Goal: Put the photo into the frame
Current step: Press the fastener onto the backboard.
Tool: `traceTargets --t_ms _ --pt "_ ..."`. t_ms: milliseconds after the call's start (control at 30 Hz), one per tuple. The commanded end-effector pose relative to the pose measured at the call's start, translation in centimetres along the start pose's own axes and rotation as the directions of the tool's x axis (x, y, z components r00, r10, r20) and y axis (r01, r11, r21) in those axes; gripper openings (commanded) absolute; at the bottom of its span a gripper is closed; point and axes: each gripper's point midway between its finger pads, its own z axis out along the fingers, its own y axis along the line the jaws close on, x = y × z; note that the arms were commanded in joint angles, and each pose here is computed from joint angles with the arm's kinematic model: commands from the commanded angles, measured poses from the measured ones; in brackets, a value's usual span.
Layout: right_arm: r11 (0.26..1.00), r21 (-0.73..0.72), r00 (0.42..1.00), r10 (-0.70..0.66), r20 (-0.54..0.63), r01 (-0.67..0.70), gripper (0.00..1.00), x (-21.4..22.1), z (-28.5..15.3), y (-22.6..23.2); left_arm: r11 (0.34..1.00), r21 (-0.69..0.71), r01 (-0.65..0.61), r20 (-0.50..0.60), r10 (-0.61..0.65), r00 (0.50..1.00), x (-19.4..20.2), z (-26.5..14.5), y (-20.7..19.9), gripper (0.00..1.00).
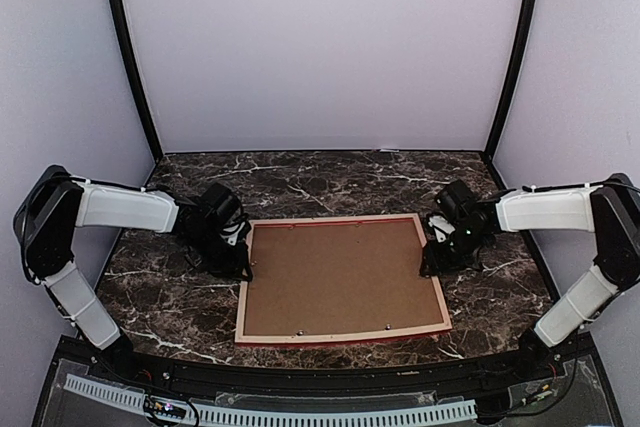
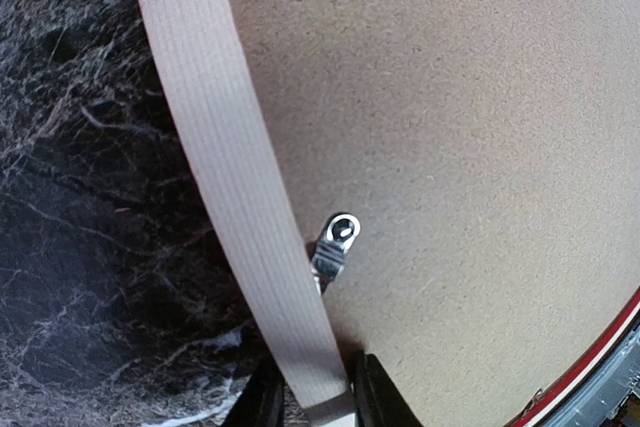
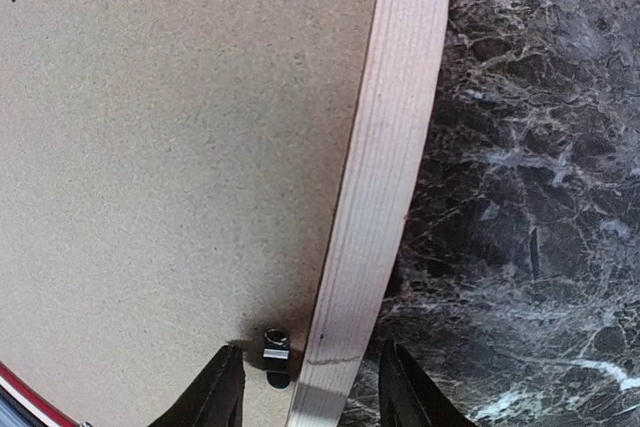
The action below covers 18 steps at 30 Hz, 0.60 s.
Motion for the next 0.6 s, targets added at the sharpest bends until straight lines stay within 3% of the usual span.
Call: traceTargets --t_ms 0,567 --pt "1.000 0.008 1.000 -0.013 -0.026 0.013 0.47 0.42 0.28 -0.11 0.999 -0.032 -0.017 -0.005 0.017 1.000 -0.03 -0.26 0.30 0.24" --pt "1.000 0.004 0.999 -0.026 -0.029 0.026 0.26 -0.32 0.90 0.11 0.999 -0.040 -0.020 -0.013 0.019 1.000 0.29 -0.07 0.57 0.24"
